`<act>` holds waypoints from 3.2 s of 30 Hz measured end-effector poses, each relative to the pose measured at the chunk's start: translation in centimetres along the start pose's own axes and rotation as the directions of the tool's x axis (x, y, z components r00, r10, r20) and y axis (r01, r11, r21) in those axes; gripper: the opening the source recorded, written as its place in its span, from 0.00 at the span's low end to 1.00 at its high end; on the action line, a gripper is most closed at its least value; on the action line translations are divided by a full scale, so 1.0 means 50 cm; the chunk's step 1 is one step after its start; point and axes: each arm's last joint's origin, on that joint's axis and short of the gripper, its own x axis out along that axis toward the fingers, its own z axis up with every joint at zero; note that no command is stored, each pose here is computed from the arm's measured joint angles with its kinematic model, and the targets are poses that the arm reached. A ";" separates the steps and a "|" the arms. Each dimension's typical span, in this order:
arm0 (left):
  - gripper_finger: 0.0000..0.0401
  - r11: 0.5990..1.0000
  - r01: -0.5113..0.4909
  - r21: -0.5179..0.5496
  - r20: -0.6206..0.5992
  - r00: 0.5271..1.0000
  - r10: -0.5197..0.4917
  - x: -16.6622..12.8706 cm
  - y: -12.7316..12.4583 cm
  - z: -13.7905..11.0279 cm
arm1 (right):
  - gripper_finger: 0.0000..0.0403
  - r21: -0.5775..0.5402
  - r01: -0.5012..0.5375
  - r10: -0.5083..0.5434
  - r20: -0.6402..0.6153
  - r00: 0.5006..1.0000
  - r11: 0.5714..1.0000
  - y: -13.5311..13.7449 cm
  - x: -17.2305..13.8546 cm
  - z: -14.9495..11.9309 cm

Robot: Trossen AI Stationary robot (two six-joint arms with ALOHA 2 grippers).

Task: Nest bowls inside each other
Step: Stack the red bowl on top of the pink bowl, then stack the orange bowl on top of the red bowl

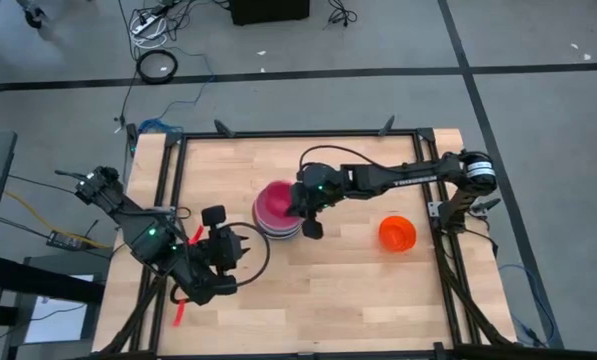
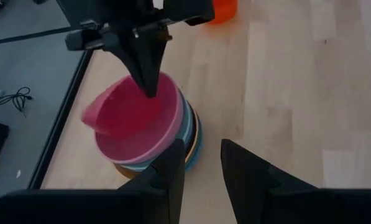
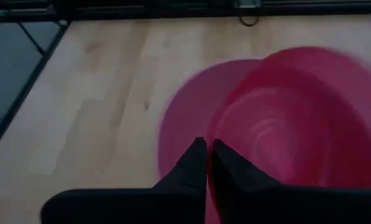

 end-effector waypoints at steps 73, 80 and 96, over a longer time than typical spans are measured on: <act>0.28 1.000 -0.007 -0.020 0.007 1.000 0.008 -0.001 0.001 0.000 | 0.01 0.352 0.494 -0.108 -0.719 0.687 0.795 0.196 -0.173 -0.416; 0.28 1.000 -0.015 -0.020 0.012 1.000 0.015 -0.001 0.001 0.001 | 0.00 0.226 0.507 -0.302 -0.584 0.754 0.832 0.179 -0.196 -0.281; 0.28 0.999 -0.032 -0.033 0.024 0.999 0.032 -0.001 0.002 0.002 | 0.00 0.167 0.145 -0.166 0.115 0.980 0.975 0.107 -0.190 0.013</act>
